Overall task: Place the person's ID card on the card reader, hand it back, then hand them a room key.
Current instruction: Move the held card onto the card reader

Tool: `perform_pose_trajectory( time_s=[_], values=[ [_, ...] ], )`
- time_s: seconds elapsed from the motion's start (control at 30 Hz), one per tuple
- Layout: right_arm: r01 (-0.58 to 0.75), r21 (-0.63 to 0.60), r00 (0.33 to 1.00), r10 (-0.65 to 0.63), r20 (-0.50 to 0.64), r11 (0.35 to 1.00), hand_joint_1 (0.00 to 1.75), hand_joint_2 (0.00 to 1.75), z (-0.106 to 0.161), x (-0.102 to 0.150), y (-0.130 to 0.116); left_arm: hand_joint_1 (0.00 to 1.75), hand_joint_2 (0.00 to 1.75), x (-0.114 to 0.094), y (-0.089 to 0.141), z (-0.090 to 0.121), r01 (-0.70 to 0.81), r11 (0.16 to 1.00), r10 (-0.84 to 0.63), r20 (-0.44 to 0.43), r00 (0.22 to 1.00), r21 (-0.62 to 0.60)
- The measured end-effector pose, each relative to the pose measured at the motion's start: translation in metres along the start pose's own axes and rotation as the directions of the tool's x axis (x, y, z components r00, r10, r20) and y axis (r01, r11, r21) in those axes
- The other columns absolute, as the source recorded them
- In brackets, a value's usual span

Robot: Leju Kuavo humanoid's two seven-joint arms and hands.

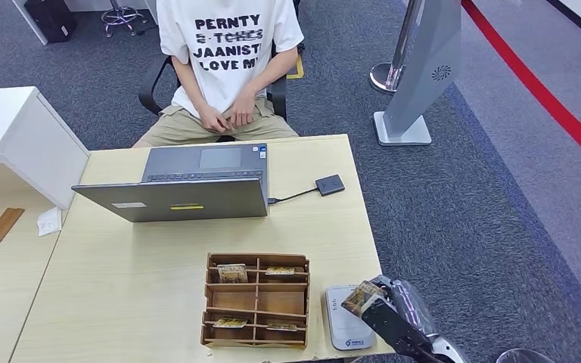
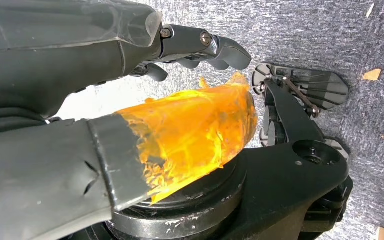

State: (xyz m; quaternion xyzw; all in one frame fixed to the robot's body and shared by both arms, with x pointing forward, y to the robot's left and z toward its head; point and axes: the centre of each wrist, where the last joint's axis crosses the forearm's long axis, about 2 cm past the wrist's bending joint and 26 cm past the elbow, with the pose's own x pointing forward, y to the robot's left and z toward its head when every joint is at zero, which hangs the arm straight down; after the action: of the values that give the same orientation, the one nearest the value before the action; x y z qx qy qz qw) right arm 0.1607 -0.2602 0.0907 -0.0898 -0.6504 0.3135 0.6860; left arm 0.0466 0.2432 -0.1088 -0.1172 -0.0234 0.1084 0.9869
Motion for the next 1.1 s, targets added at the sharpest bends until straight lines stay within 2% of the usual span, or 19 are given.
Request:
perform_pose_trajectory(
  time_s=[0.4,0.83,1.1],
  values=[
    [-0.027,0.071,0.999,0.028,-0.025,0.997,1.75,1.75,0.0004,-0.007,0.0042,0.0,0.0,0.0002,0.0001,0.0,0.0,1.0,0.0,-0.002,1.0,0.003],
    [-0.08,0.073,0.995,0.084,-0.048,0.994,1.75,1.75,-0.0026,-0.0088,0.006,0.0,0.0,0.0002,0.0002,0.0,-0.003,1.0,0.003,-0.003,1.0,0.005],
    [-0.169,0.057,0.982,0.173,-0.079,0.984,1.75,1.75,-0.0043,-0.0102,0.0079,0.0,0.0,0.0002,-0.0003,0.0,-0.002,1.0,0.002,-0.004,1.0,0.005]
  ],
)
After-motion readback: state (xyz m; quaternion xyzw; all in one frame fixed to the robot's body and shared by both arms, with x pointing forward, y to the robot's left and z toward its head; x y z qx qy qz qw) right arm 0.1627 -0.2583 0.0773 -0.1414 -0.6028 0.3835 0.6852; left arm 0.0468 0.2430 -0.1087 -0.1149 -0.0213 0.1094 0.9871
